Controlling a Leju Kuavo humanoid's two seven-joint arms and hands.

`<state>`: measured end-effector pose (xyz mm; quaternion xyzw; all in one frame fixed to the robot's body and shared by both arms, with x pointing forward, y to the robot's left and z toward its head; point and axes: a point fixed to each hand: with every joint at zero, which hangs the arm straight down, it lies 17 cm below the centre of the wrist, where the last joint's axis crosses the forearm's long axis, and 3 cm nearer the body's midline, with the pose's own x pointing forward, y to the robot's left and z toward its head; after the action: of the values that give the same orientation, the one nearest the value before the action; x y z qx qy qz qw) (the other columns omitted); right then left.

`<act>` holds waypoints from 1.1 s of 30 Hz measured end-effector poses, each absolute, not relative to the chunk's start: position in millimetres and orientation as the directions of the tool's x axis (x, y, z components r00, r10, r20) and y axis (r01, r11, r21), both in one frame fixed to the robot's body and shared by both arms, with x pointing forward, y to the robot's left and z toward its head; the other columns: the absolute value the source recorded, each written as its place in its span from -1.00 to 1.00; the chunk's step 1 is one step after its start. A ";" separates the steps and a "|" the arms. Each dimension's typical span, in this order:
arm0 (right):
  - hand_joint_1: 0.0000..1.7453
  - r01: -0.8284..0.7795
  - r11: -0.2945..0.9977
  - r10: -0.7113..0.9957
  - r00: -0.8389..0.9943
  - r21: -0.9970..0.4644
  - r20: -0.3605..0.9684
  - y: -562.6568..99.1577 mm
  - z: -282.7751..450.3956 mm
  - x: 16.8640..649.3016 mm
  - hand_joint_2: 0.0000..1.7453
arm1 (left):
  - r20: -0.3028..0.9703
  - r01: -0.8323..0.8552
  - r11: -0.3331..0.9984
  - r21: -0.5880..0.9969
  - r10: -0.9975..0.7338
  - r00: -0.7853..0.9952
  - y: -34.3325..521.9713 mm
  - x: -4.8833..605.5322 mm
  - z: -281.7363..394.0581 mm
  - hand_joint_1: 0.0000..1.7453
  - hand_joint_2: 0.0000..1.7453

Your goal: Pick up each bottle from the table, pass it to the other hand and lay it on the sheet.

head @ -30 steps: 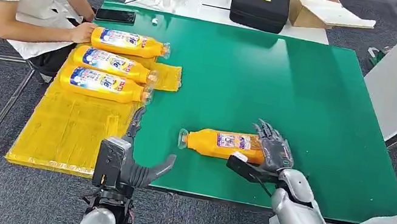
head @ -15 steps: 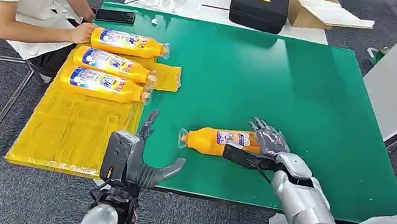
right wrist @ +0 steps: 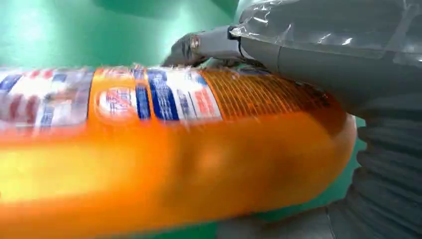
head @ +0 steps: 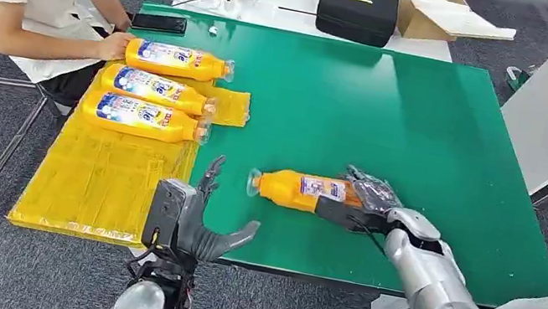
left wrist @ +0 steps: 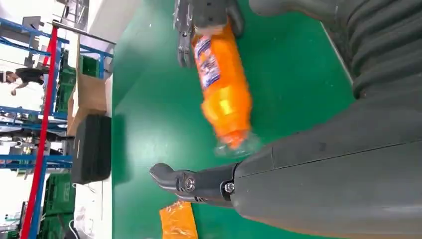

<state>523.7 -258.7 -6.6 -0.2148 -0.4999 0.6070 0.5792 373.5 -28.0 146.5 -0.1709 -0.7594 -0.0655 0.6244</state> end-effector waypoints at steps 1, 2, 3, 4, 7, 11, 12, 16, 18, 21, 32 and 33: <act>1.00 -0.491 0.171 0.918 -0.237 -0.854 0.319 -261.1 -7.1 523.1 1.00 | 0.971 0.343 0.933 -0.113 0.177 -0.162 -28.5 373.2 146.5 -1.00 1.00; 1.00 -0.494 0.172 0.916 -0.239 -0.852 0.323 -261.8 -7.4 522.4 1.00 | 0.970 0.344 0.932 -0.113 0.178 -0.164 -29.3 372.9 147.1 -1.00 1.00; 1.00 -0.497 0.178 0.913 -0.238 -0.849 0.331 -263.4 -7.5 521.7 1.00 | 0.970 0.345 0.932 -0.113 0.179 -0.166 -29.6 372.8 147.6 -1.00 1.00; 1.00 -0.506 0.196 0.903 -0.240 -0.840 0.355 -262.3 -7.3 520.0 1.00 | 0.969 0.346 0.932 -0.113 0.181 -0.171 -29.7 372.5 148.5 -1.00 1.00; 1.00 -0.530 0.239 0.878 -0.241 -0.814 0.414 -260.0 -9.0 513.9 1.00 | 0.967 0.345 0.932 -0.112 0.183 -0.179 -29.3 372.7 150.2 -1.00 1.00; 1.00 -0.549 0.285 0.851 -0.231 -0.785 0.471 -258.1 -9.8 509.0 1.00 | 0.964 0.341 0.934 -0.109 0.183 -0.192 -28.9 373.0 152.9 -1.00 1.00; 1.00 -0.553 0.304 0.839 -0.230 -0.776 0.493 -256.6 -9.7 507.0 1.00 | 0.963 0.341 0.934 -0.109 0.184 -0.197 -29.0 372.8 153.8 -1.00 1.00; 1.00 -0.547 0.368 0.801 -0.224 -0.752 0.555 -251.8 -8.8 502.4 1.00 | 0.961 0.340 0.934 -0.108 0.185 -0.205 -28.8 372.3 155.1 -1.00 1.00; 1.00 -0.531 0.412 0.777 -0.221 -0.741 0.590 -249.2 -6.2 501.3 1.00 | 0.959 0.330 0.938 -0.111 0.188 -0.211 -26.6 373.1 156.1 -1.00 1.00; 1.00 -0.495 0.489 0.725 -0.225 -0.718 0.650 -240.2 -0.6 498.2 1.00 | 0.955 0.314 0.937 -0.151 0.221 -0.200 -22.1 374.4 156.8 -1.00 1.00; 1.00 -0.275 0.745 0.539 -0.290 -0.608 0.791 -209.8 33.1 473.2 1.00 | 0.920 0.306 0.889 -0.340 0.381 -0.086 -4.1 359.0 143.6 -1.00 1.00; 1.00 -0.267 0.752 0.532 -0.294 -0.603 0.794 -208.6 34.8 471.4 1.00 | 0.920 0.305 0.889 -0.341 0.383 -0.086 -3.0 358.2 143.3 -1.00 1.00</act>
<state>471.4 -208.6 34.8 -0.0909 -0.7289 0.3402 0.5871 358.2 -3.0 143.3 -0.2336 -0.7363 0.0305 0.6343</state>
